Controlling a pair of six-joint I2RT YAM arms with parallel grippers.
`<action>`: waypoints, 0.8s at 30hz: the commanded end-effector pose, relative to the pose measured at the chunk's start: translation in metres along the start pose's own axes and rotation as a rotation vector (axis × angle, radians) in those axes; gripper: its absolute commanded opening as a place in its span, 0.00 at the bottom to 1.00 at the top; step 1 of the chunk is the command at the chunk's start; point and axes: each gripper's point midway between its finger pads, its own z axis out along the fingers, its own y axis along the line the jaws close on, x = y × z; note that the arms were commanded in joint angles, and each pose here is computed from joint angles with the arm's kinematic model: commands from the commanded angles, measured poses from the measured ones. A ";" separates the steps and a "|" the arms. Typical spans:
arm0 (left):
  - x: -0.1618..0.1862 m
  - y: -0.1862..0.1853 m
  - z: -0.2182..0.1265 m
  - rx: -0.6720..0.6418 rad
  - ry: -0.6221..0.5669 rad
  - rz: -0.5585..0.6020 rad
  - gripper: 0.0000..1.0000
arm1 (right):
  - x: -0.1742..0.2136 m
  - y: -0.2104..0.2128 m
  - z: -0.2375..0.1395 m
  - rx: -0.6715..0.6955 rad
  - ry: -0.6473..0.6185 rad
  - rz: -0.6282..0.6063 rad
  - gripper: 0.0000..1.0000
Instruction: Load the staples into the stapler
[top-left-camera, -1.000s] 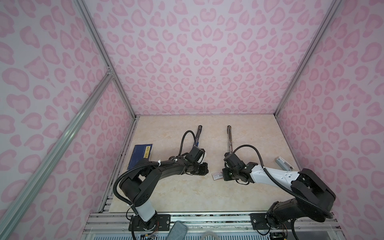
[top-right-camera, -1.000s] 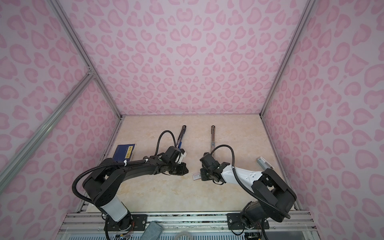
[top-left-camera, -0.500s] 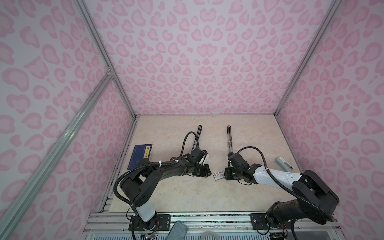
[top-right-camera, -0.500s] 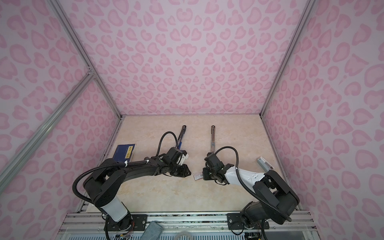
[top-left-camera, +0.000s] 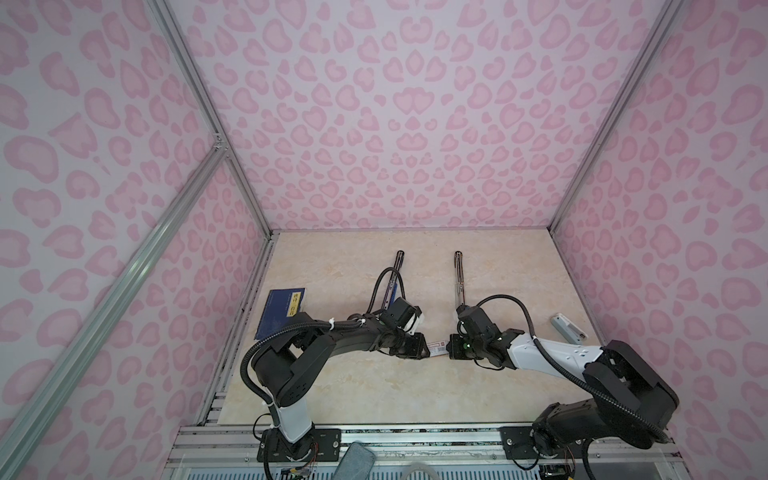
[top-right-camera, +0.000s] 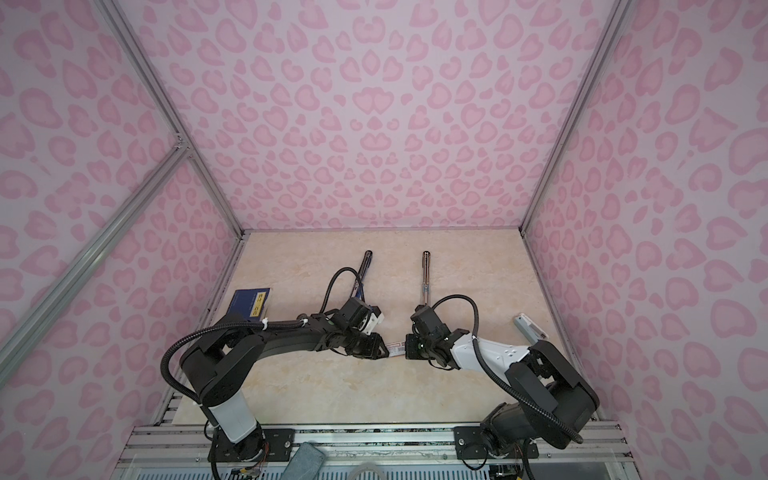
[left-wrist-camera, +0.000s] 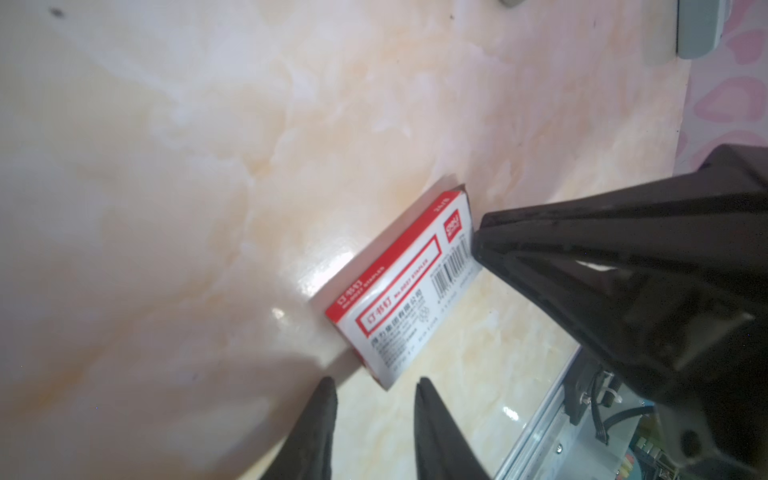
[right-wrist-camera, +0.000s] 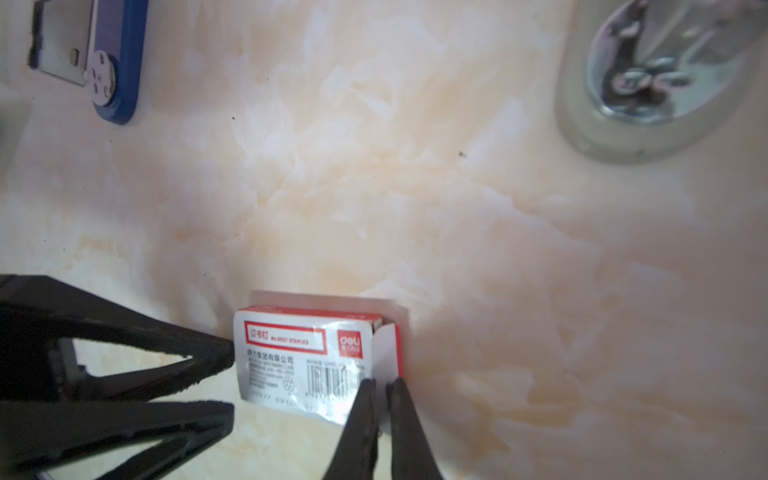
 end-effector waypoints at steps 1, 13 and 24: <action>-0.005 0.001 0.002 -0.013 -0.014 0.000 0.23 | 0.002 0.000 0.000 -0.008 0.004 0.007 0.11; -0.005 0.009 0.003 -0.041 -0.014 -0.009 0.03 | -0.001 -0.011 -0.009 0.062 -0.019 -0.017 0.12; -0.006 0.009 0.002 -0.047 -0.015 -0.007 0.03 | -0.001 -0.025 -0.008 0.151 -0.004 -0.060 0.22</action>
